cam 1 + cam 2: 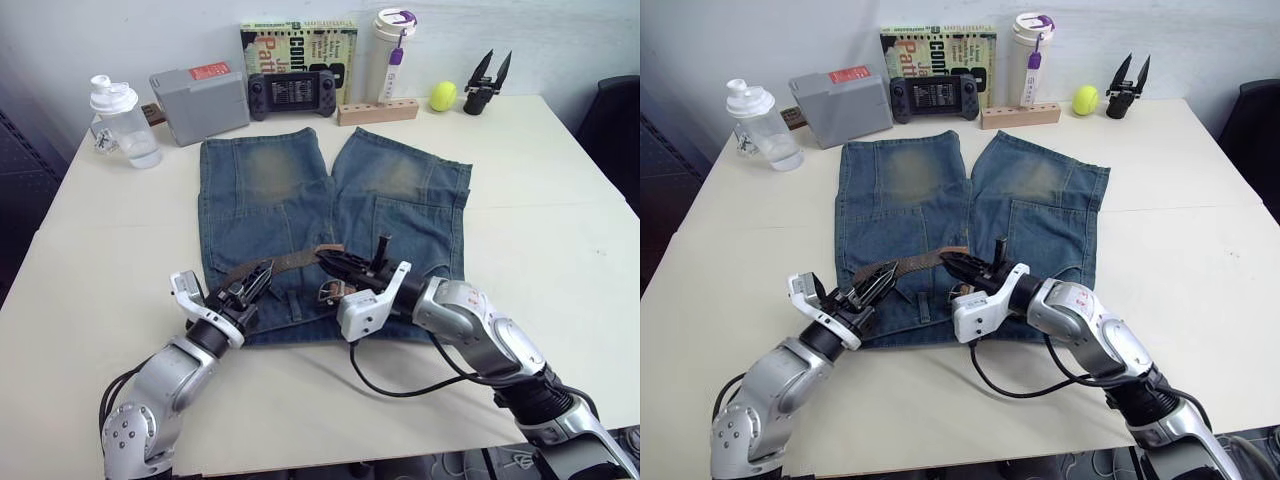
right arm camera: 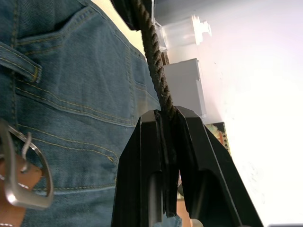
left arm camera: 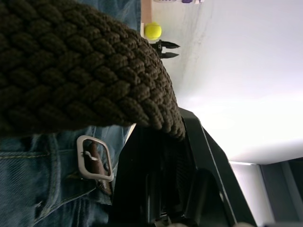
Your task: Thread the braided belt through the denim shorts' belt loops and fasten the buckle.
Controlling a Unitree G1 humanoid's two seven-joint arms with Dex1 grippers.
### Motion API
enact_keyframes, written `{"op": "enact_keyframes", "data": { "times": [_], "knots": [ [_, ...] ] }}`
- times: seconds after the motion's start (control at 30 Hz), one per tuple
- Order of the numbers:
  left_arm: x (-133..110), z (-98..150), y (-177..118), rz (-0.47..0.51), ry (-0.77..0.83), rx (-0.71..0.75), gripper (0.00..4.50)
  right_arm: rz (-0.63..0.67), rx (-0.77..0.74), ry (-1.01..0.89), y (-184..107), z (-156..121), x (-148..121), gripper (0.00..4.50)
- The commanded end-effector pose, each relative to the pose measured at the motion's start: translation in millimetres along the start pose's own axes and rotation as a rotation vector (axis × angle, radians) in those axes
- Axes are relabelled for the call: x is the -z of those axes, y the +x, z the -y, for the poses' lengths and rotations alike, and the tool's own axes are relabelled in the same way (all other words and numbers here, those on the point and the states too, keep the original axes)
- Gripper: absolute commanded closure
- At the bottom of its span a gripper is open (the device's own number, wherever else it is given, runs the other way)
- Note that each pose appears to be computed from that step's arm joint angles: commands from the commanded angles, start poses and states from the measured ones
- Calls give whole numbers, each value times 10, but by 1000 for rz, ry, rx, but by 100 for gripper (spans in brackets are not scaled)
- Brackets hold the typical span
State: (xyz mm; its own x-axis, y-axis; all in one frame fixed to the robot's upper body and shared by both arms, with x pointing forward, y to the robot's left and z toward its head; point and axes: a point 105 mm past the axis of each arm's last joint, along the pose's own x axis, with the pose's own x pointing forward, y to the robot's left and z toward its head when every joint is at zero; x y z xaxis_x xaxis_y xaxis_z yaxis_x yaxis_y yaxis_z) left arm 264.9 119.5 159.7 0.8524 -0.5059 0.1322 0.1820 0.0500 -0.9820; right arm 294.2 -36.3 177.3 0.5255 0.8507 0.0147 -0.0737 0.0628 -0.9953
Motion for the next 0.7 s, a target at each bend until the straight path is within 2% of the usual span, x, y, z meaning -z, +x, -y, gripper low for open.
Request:
{"op": "enact_keyframes", "data": {
  "times": [0.03, 0.23, 0.3, 0.37, 0.4, 0.57, 0.6, 0.7],
  "knots": [
    [90, 159, 41, -50, 21, 77, 446, 46, 45, -10, 2, 83, -113, 450],
    [60, 243, 95, -64, 70, 92, 446, 45, 44, -5, 4, 77, -111, 450],
    [70, 254, 107, -64, 63, 97, 365, 45, 44, -4, 4, 76, -111, 450],
    [96, 269, 132, -77, 67, 97, 302, 44, 42, -2, 5, 74, -110, 450],
    [109, 268, 148, -79, 63, 89, 241, 44, 41, -1, 3, 73, -110, 450],
    [135, 243, 186, -76, 40, 60, 38, 45, 41, 0, 5, 74, -112, 450],
    [135, 242, 192, -73, 36, 56, 18, 45, 41, 0, 4, 75, -112, 450],
    [132, 252, 207, -63, 24, 54, 18, 44, 40, 0, -2, 74, -108, 450]
  ]
}}
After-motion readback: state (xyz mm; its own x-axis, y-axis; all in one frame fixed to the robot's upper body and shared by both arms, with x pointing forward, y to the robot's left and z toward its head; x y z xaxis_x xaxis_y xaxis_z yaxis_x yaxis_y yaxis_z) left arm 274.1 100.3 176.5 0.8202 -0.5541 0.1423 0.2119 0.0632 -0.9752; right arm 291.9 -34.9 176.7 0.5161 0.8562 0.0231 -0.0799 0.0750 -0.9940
